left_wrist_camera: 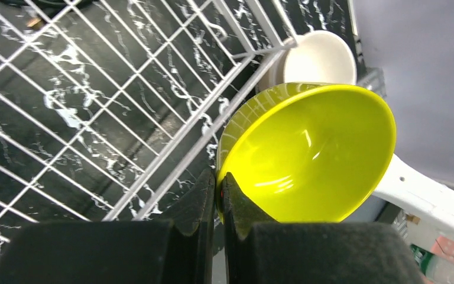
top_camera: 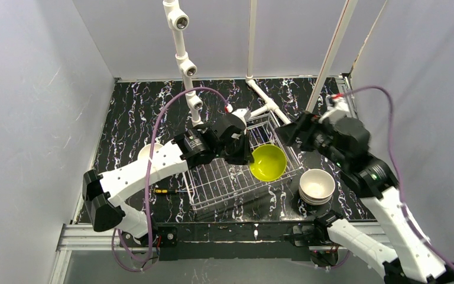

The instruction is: Load the bowls into the dish rack

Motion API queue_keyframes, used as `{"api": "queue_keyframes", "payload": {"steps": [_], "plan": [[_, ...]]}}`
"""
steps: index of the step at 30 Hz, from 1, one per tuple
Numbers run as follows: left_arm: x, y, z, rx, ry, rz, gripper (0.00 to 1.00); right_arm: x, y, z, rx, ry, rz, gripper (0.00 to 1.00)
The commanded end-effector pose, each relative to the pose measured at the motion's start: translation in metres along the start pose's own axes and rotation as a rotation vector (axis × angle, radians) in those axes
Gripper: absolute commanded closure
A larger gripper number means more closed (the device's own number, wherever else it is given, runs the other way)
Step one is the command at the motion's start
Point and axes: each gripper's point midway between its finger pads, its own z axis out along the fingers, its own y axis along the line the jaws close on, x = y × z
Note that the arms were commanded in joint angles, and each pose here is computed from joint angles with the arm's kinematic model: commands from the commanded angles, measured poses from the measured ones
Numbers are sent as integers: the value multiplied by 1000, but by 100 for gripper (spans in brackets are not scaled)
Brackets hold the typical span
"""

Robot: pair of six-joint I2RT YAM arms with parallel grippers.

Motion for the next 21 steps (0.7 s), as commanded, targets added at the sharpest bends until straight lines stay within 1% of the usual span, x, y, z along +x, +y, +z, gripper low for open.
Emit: {"api": "queue_keyframes", "payload": {"steps": [1,3,4,6,8,10,14,18,19,21], "plan": [[-8,17,-16,-42,-53,0,100,32,21,23,-130,196,-66,10],[-13,30,-18,-86,-90,-12,100,46,11,28,-95,249,-59,9],[-17,37,-19,-111,-107,-27,100,54,9,30,-92,280,-52,11],[-19,50,-19,-161,-128,-51,100,69,4,34,-77,345,-35,21],[-22,59,-20,-196,-151,-58,100,81,-4,38,-42,398,-22,34],[-22,68,-19,-231,-161,-57,100,89,-8,42,-31,432,-19,40],[-22,78,-17,-285,-163,-59,100,96,-8,46,-43,450,-14,42],[-24,82,-14,-310,-166,-62,100,104,-11,48,-38,485,-13,39],[-25,83,-13,-313,-169,-62,100,105,-11,49,-41,489,-12,44],[-27,80,-12,-302,-175,-56,100,109,-15,51,-26,500,-9,57]]}}
